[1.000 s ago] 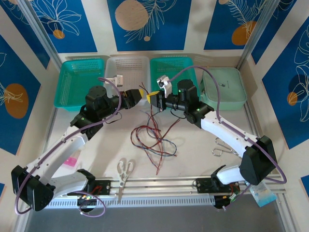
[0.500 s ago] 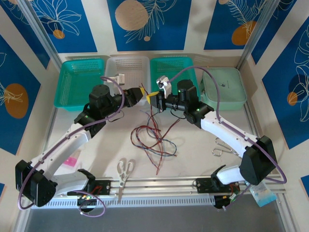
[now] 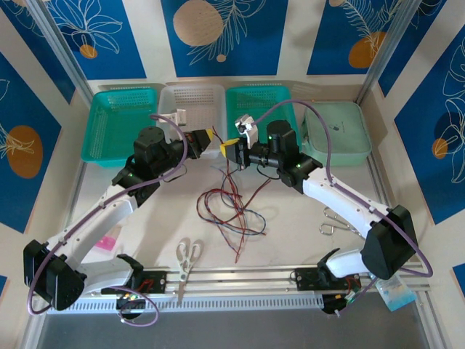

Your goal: Untangle the cables

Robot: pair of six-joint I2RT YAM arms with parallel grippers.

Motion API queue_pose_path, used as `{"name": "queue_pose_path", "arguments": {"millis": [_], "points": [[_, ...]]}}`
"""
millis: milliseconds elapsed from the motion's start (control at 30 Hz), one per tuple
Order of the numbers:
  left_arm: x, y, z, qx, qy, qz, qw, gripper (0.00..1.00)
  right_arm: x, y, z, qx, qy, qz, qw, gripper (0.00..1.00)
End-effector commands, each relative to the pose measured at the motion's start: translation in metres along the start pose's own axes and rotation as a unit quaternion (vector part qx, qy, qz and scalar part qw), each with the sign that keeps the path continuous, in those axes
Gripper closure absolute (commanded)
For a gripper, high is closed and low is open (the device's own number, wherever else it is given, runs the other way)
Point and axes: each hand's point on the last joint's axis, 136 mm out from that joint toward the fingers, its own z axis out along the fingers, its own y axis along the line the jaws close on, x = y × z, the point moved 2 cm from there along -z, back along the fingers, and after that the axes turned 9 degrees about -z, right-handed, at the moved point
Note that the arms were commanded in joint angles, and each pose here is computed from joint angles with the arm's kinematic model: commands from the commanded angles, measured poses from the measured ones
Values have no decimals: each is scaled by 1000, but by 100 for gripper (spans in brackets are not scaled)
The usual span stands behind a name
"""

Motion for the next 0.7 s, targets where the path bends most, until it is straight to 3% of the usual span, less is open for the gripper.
{"name": "queue_pose_path", "arguments": {"millis": [0,133,167,233,267,300,467,667], "points": [[-10,-12,-1,13,-19,10,1000,100,-12,9,-7,-10,-14,-18,1000,100],[-10,-13,-3,13,-18,13,1000,100,-11,9,-7,-9,-15,-17,1000,100],[-10,-13,-3,15,-17,13,1000,100,-11,9,-8,-9,-15,-16,1000,94],[-9,-14,-3,16,-13,14,1000,100,-12,10,-10,-14,-14,-15,1000,56],[-8,-15,-3,18,-11,15,1000,100,-12,9,-12,-10,-12,-13,1000,43],[-8,-15,-3,20,-9,16,1000,100,-12,9,-13,-10,-11,-13,1000,39],[-4,-21,0,35,8,17,999,100,-22,4,-29,-20,-32,8,999,36],[0,-24,5,50,24,16,998,100,-48,-1,-32,-63,-47,57,995,47]]}}
